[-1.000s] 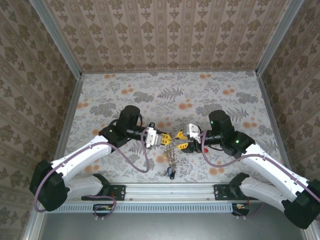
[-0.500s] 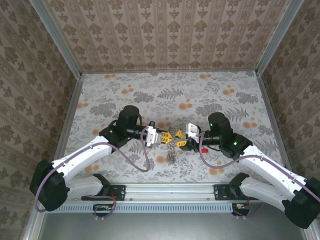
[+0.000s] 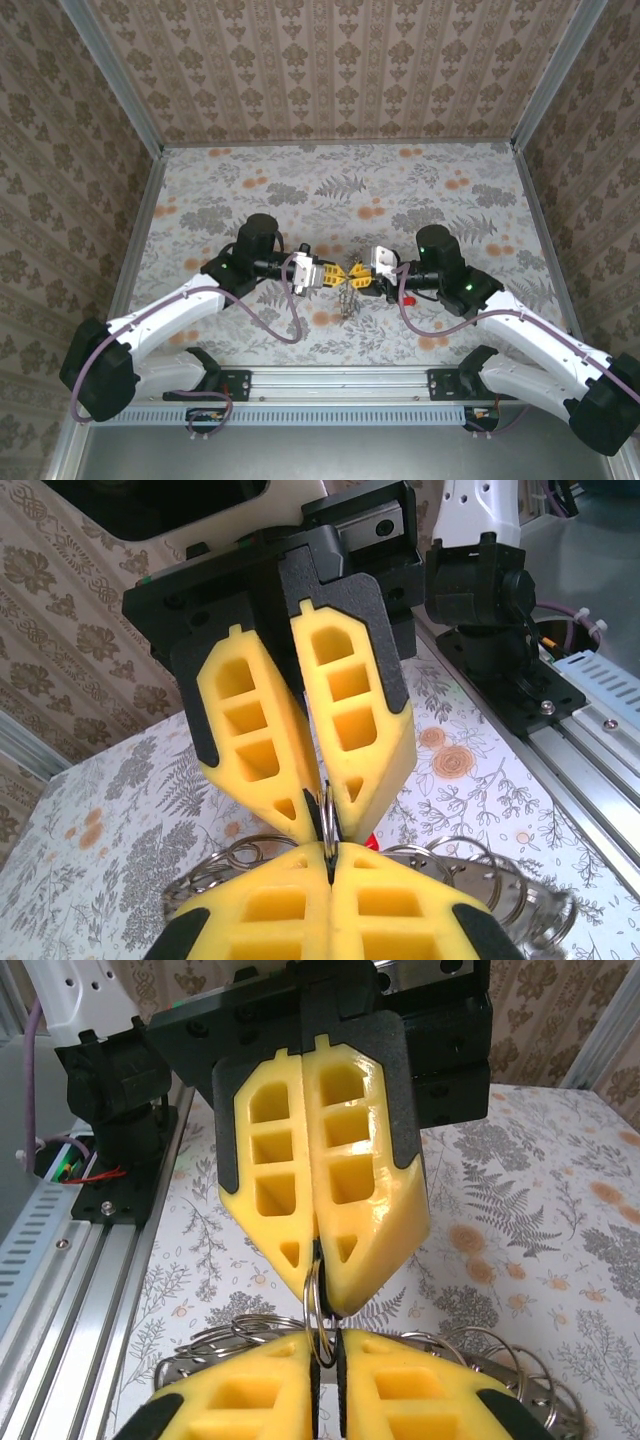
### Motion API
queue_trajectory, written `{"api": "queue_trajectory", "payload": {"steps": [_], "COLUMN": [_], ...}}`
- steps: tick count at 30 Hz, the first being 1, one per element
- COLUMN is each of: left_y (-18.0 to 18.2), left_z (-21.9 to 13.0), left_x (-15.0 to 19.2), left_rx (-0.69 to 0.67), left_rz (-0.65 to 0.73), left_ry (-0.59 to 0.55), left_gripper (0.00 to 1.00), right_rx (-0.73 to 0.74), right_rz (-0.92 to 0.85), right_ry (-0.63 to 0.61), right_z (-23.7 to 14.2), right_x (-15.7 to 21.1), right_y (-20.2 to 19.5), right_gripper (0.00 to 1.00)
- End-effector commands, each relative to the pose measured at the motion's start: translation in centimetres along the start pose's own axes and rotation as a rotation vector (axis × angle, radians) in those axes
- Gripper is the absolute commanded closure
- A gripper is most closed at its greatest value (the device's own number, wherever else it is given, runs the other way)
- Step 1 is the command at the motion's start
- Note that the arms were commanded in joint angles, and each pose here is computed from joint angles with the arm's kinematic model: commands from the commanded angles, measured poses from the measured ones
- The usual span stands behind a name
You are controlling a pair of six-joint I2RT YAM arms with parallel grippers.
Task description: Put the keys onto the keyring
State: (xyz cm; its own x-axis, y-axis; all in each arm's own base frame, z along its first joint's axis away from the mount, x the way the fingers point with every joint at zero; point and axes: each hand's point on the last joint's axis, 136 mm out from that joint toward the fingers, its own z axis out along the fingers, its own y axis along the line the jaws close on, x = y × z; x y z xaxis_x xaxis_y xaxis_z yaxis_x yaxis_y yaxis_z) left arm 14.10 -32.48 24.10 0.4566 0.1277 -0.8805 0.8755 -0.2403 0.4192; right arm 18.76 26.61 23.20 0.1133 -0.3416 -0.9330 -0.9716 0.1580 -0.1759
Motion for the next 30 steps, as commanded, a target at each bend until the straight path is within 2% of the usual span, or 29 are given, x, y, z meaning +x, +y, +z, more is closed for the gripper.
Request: {"api": "queue_trajectory", "payload": {"steps": [1,3,5,7,11,14,30], "left_y": [0.1,0.1,0.2,0.4,0.4,0.5,1.2], "left_z": [0.1,0.1,0.1,0.1,0.0,0.0,0.5], "left_x": [-1.2,-1.1,-0.9,-0.5,0.2,0.3,1.1], "left_rx": [-0.007,-0.01,-0.017,-0.024,-0.027,-0.038,-0.098], "left_rz": [0.027,0.023,0.012,-0.009,-0.041,-0.052,-0.098], "left_ry": [-0.041,-0.038,-0.029,-0.001,0.046,0.055,0.061], "left_gripper": [1.0,1.0,1.0,0.92,0.85,0.75,0.73], "right_rx": [-0.011,0.008,0.04,0.078,0.165,0.191,0.31], "right_rz": [-0.035,-0.061,-0.089,-0.114,-0.181,-0.209,-0.262], "right_ry": [-0.027,-0.03,-0.031,-0.019,0.041,0.072,0.167], "right_z": [0.2,0.2,0.1,-0.2,-0.8,-1.0,-0.7], "right_x": [-0.3,-0.4,-0.5,-0.5,-0.2,-0.2,0.3], "right_y": [0.4,0.3,0.0,-0.4,-1.3,-1.5,-3.0], "right_gripper": [0.91,0.98,1.0,1.0,1.0,1.0,1.0]}}
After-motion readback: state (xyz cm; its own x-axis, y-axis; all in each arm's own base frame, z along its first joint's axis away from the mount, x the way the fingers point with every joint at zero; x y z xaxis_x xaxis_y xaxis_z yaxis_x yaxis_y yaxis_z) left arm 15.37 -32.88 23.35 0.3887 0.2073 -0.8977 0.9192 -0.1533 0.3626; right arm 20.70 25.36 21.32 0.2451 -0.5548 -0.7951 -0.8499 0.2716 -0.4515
